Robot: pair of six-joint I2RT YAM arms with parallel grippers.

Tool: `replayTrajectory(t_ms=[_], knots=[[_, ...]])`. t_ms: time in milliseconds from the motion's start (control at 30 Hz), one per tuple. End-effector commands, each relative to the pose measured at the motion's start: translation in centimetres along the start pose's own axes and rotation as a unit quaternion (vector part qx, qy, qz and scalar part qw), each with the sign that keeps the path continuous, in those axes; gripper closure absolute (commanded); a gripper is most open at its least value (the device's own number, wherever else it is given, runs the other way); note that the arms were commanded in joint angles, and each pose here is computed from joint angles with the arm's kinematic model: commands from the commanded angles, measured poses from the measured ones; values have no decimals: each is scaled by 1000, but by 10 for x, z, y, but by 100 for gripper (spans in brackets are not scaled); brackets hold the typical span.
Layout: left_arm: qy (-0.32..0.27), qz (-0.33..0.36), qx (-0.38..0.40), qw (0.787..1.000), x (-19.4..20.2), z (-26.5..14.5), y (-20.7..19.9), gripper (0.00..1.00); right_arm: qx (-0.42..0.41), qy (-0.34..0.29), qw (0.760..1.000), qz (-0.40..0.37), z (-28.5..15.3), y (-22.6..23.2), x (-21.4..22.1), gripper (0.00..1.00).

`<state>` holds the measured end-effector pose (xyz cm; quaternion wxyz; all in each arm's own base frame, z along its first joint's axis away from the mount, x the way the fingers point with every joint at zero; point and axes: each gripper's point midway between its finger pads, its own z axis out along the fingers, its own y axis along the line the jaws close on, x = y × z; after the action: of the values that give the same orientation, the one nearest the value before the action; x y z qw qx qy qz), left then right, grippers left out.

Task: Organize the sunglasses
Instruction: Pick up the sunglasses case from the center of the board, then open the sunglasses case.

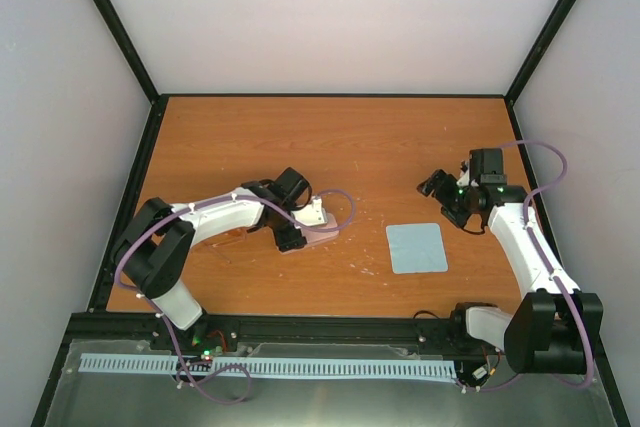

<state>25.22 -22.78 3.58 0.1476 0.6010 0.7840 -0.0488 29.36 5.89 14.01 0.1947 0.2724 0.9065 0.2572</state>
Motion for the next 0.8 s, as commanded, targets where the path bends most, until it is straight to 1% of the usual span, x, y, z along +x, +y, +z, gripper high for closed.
replayTrajectory(t_ms=[0, 67, 100, 167, 233, 300, 367, 400, 467, 533, 567, 600, 700, 733, 767], knots=[[-44, 11, 28, 999, -30, -14, -2, 54, -33, -5, 998, -51, -3, 21, -1, 9], [-64, 14, 47, 997, -44, -22, -4, 56, -70, -8, 994, -85, -9, 38, -2, 5], [-80, 14, 56, 995, -54, -28, -3, 57, -92, -18, 990, -103, -14, 47, -3, 1], [-123, 14, 81, 989, -80, -46, 0, 57, -156, -40, 976, -145, -31, 75, -6, 0], [-169, 12, 114, 979, -109, -67, 4, 57, -197, -72, 961, -183, -53, 100, -14, 0], [-225, 11, 154, 962, -142, -94, 11, 57, -235, -87, 945, -211, -74, 125, -20, 0], [-276, 11, 206, 939, -172, -122, 16, 57, -274, -85, 931, -227, -88, 147, -22, 4], [-312, 18, 224, 923, -190, -145, 21, 57, -293, -78, 924, -232, -93, 155, -20, 4], [-368, 13, 272, 889, -207, -175, 23, 57, -328, -67, 913, -233, -101, 169, -18, 3], [-411, 17, 309, 857, -218, -202, 24, 58, -366, -61, 899, -232, -113, 182, -16, 0], [-428, 21, 333, 840, -221, -214, 23, 58, -382, -66, 891, -234, -121, 190, -17, 0], [-440, 20, 351, 827, -223, -222, 23, 58, -391, -70, 888, -232, -128, 194, -17, 0], [-461, 8, 410, 787, -222, -244, 27, 58, -378, -95, 890, -239, -140, 196, -22, 0], [-467, 13, 423, 777, -221, -250, 27, 59, -379, -101, 888, -242, -143, 198, -22, 0], [-471, 19, 427, 771, -221, -254, 28, 59, -385, -102, 884, -243, -143, 198, -22, 3]])
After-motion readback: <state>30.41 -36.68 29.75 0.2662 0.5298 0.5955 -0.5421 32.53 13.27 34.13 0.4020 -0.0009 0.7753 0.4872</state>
